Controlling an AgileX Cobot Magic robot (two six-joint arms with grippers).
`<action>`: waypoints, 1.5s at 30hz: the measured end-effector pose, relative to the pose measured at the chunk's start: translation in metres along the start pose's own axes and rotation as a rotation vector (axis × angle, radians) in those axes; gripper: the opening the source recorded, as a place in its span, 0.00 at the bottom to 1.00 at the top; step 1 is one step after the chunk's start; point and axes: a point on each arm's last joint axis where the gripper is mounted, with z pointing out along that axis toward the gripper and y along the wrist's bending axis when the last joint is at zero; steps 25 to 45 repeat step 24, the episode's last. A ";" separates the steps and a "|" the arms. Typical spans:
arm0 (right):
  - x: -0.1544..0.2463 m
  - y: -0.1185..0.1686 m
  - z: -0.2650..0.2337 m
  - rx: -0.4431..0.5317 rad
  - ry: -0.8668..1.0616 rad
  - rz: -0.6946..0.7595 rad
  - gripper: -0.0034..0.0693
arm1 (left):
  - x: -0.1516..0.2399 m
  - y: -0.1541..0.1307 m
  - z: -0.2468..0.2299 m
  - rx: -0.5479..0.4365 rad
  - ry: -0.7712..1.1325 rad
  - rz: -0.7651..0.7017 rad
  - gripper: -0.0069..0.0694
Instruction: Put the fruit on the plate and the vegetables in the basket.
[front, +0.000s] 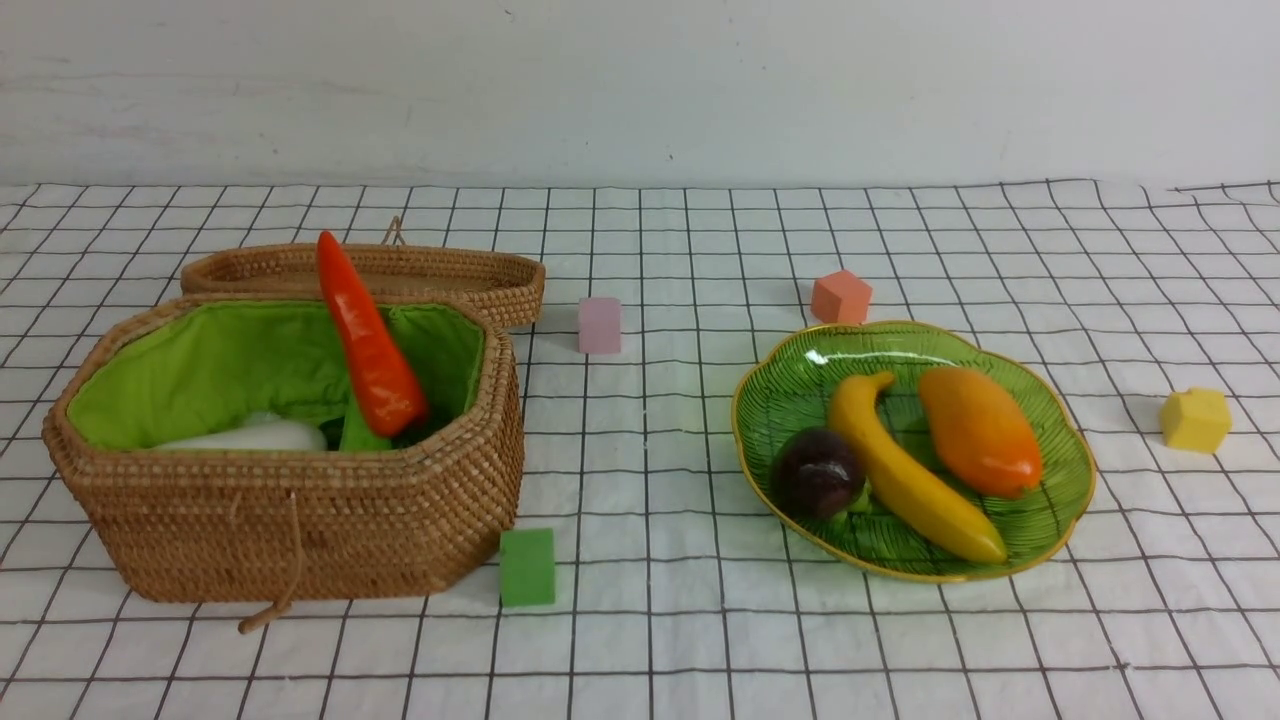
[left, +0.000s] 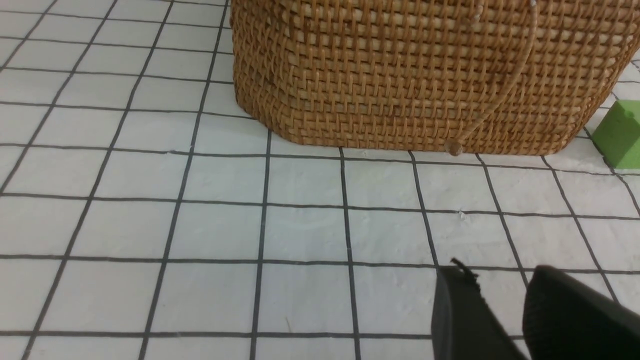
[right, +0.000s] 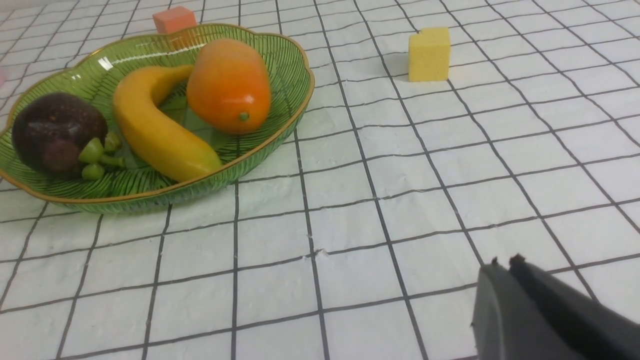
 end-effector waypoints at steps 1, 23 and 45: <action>0.000 0.000 0.000 0.000 0.000 0.000 0.09 | 0.000 0.000 0.000 0.000 0.000 0.000 0.35; 0.000 0.000 0.000 0.000 0.000 0.000 0.13 | 0.000 0.000 0.000 0.000 0.000 0.000 0.37; 0.000 0.000 0.000 0.000 0.000 0.000 0.14 | 0.000 0.000 0.000 0.000 0.000 0.000 0.37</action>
